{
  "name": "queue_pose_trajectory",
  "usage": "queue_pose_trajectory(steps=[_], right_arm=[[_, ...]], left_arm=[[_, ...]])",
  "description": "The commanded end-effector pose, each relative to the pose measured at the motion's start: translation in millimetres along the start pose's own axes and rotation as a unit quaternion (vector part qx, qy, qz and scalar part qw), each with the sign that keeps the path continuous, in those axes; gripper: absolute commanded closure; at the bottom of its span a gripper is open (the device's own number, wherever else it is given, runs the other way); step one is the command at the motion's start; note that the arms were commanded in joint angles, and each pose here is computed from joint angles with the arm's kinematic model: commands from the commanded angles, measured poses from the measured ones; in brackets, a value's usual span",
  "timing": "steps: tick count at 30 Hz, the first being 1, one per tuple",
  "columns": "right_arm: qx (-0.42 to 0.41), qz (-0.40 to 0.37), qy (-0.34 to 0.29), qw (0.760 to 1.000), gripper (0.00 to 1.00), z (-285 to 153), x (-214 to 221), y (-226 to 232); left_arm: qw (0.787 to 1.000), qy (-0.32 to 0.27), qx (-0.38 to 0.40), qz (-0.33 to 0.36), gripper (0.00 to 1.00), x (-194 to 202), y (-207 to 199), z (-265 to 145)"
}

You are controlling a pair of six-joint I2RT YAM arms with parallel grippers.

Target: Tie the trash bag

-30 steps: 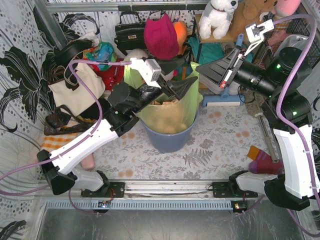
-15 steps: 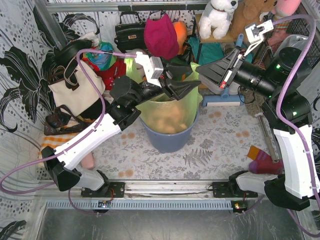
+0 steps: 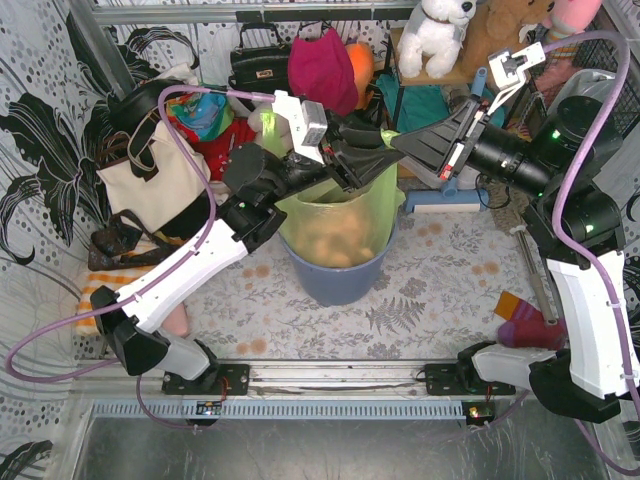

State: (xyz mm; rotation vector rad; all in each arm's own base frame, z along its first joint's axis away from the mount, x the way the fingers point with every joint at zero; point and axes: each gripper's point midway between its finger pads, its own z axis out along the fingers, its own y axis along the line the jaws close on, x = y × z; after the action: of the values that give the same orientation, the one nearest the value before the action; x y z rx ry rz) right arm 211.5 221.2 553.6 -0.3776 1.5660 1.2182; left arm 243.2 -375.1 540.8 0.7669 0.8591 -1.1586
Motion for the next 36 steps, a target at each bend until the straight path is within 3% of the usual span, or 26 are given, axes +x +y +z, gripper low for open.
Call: queue_pose_trajectory(steps=[1, 9, 11, 14, 17, 36], right_arm=[[-0.018, -0.017, -0.007, 1.0, 1.0, -6.4, -3.1, 11.6], [0.005, -0.026, -0.013, 1.0, 1.0, -8.0, -5.8, 4.6], [0.015, -0.029, -0.018, 0.999, 0.97, -8.7, -8.4, 2.1], [0.021, -0.035, -0.029, 0.999, 0.79, -11.4, -15.0, 3.8], [0.019, -0.04, -0.037, 0.998, 0.73, -12.4, -20.9, 7.8], [0.016, -0.034, -0.016, 0.999, 0.81, -0.5, -16.9, 0.9]], left_arm=[[1.0, -0.024, 0.003, 0.01, 0.62, -20.3, 0.3, 2.5], [1.0, -0.026, 0.007, 0.005, 0.95, -23.9, -2.4, 2.1], [1.0, -0.026, 0.006, 0.005, 0.96, -23.6, -2.2, 1.7], [1.0, -0.025, 0.004, 0.004, 0.96, -22.6, -1.6, 1.3], [1.0, -0.025, 0.003, 0.004, 0.97, -23.2, -1.7, 0.6], [1.0, -0.029, 0.0, 0.002, 0.97, -26.0, -2.0, -0.2]])
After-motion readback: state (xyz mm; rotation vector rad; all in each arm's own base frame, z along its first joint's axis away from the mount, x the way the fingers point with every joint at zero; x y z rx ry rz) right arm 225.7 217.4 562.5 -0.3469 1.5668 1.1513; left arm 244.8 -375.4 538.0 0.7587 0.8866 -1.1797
